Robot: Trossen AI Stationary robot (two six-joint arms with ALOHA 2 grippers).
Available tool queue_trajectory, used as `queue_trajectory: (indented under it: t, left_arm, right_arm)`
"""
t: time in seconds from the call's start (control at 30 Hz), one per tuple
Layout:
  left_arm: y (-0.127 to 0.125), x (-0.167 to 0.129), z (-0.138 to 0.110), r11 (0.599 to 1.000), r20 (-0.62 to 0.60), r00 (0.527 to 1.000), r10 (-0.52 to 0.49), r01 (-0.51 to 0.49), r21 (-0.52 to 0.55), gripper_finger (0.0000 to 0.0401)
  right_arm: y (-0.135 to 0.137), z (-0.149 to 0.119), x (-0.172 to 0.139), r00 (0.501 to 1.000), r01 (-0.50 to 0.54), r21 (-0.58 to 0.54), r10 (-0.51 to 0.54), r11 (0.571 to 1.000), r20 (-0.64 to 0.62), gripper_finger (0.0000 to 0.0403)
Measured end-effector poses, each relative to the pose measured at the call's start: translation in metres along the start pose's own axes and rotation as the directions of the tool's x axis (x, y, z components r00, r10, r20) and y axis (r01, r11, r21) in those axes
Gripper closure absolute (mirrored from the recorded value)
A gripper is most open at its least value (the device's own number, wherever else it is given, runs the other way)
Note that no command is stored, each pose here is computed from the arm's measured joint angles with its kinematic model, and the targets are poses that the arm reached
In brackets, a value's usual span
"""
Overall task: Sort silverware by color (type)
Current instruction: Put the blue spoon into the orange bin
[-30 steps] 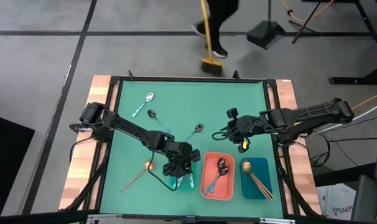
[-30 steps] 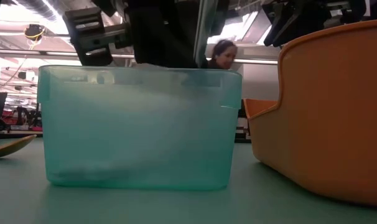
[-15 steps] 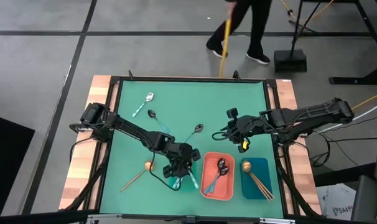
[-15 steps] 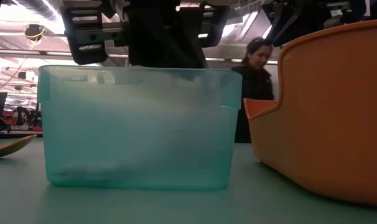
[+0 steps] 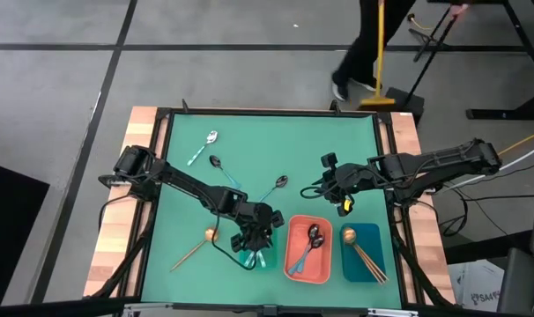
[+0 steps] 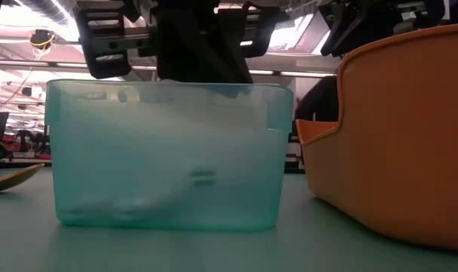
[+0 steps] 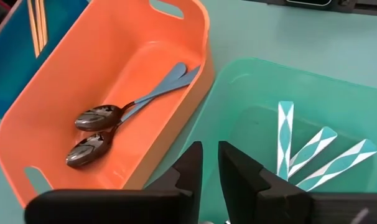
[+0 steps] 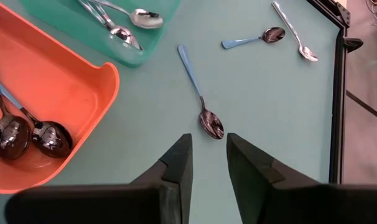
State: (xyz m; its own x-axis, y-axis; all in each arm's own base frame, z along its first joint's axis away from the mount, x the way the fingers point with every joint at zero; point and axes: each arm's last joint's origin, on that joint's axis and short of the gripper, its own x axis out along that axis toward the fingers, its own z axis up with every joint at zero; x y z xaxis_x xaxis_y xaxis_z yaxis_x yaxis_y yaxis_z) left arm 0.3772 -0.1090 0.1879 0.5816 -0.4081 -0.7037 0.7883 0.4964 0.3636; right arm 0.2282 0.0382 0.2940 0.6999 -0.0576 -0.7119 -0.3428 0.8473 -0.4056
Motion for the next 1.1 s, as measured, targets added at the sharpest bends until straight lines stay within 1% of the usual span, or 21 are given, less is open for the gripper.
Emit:
queue_trajectory:
  t: [0.27,0.47,0.53,0.67,0.77,0.87,1.0,1.1]
  left_arm:
    - [0.000,0.000,0.000,1.000,0.000,1.000,-0.001,0.001,-0.005,0.0360]
    - [0.000,0.000,0.000,0.993,0.000,1.000,0.002,-0.002,-0.119,0.0360]
    - [0.000,0.000,0.001,0.990,-0.011,1.000,0.020,-0.021,-0.142,0.0360]
    - [0.005,0.000,0.002,0.984,-0.039,0.993,0.111,-0.115,-0.138,0.0360]
    - [0.012,-0.002,0.006,0.972,-0.016,0.980,0.196,-0.196,-0.130,0.0360]
    - [0.019,-0.003,0.011,0.951,0.020,0.958,0.285,-0.281,-0.129,0.0360]
    - [0.027,-0.007,0.017,0.902,0.034,0.907,0.419,-0.411,-0.136,0.0360]
    - [0.034,-0.010,0.017,0.838,0.005,0.855,0.519,-0.508,-0.199,0.0360]
  right_arm:
    - [0.000,0.000,0.000,1.000,0.000,0.000,0.000,1.000,0.000,0.0315]
    - [0.000,0.000,0.000,1.000,0.000,0.000,0.000,1.000,0.000,0.0315]
    - [0.000,0.000,0.000,1.000,0.000,0.000,0.000,1.000,0.000,0.0315]
    - [0.000,0.000,0.000,1.000,0.000,0.000,0.000,1.000,0.000,0.0315]
    - [0.000,0.000,0.000,1.000,0.000,0.000,0.000,1.000,0.000,0.0315]
    - [0.000,0.000,0.000,1.000,0.000,0.000,0.000,1.000,0.000,0.0315]
    - [0.000,0.000,0.000,1.000,0.000,0.000,0.000,1.000,0.000,0.0315]
    - [0.000,0.000,0.000,1.000,0.000,0.000,0.000,1.000,0.000,0.0315]
